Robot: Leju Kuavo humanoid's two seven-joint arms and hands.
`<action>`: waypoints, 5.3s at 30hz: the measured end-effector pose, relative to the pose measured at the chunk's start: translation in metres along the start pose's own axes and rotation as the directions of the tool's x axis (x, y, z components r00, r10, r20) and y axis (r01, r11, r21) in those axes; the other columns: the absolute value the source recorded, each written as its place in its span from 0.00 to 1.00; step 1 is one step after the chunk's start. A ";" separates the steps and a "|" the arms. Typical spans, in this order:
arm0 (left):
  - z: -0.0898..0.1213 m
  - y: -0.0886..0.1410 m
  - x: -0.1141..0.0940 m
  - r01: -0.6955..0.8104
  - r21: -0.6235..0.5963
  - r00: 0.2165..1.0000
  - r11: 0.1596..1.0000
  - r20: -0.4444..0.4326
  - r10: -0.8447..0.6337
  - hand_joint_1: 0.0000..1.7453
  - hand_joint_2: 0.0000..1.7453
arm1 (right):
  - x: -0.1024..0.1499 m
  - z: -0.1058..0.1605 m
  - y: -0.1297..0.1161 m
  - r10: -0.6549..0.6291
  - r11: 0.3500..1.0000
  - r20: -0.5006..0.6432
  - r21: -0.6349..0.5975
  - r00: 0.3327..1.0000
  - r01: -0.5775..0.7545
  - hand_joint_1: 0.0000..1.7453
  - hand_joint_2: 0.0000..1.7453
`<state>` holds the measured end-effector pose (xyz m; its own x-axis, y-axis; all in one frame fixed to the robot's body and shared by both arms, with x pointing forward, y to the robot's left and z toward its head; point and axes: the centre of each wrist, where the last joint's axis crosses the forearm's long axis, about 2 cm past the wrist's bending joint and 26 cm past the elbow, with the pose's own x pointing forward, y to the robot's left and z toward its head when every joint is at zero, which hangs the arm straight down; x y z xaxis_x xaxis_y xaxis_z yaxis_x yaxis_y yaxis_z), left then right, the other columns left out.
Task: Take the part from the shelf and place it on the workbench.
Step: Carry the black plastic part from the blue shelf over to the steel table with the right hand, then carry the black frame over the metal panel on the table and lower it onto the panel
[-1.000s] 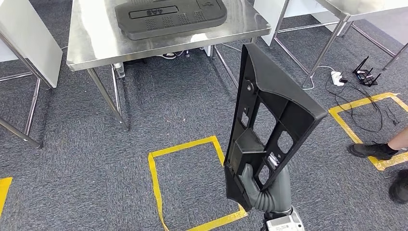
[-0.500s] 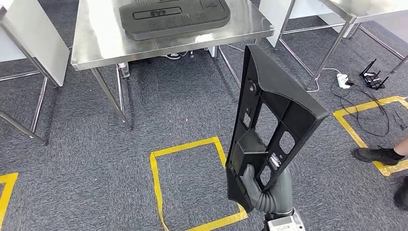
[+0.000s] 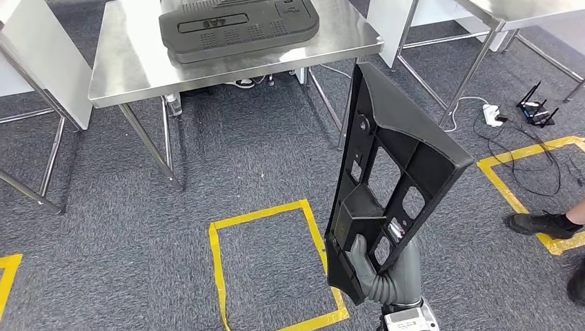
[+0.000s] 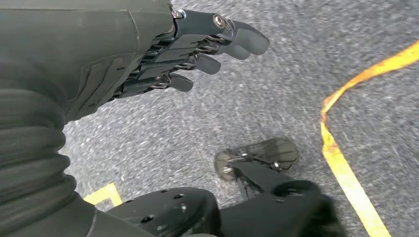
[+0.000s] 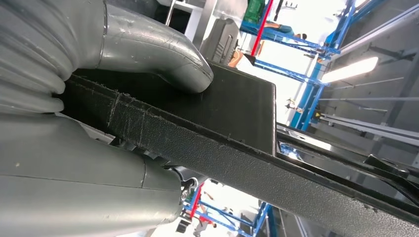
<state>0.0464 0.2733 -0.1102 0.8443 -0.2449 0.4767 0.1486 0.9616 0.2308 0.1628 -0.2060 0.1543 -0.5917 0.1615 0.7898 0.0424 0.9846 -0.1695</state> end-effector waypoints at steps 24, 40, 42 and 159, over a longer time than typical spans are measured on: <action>0.000 -0.003 0.002 0.000 -0.005 1.000 1.000 0.001 0.000 0.00 1.00 | 0.001 -0.001 0.000 -0.001 1.000 0.001 -0.004 1.000 0.001 1.00 1.00; 0.000 -0.003 0.002 0.007 -0.008 1.000 1.000 0.003 -0.007 0.00 1.00 | 0.001 -0.001 0.000 -0.005 1.000 -0.001 -0.004 1.000 0.005 1.00 1.00; 0.000 -0.003 0.002 0.006 -0.008 1.000 1.000 0.004 -0.006 0.00 1.00 | 0.001 0.000 0.000 -0.006 1.000 -0.003 -0.004 1.000 0.006 1.00 1.00; 0.001 0.010 -0.008 -0.032 -0.003 0.998 0.999 -0.050 0.032 0.00 1.00 | 0.005 -0.006 0.013 -0.017 1.000 0.018 0.025 1.000 0.017 1.00 1.00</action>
<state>0.0405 0.2847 -0.1113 0.8732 -0.2076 0.4409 0.1229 0.9693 0.2129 0.1655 -0.1922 0.1596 -0.6064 0.1435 0.7821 0.0125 0.9852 -0.1710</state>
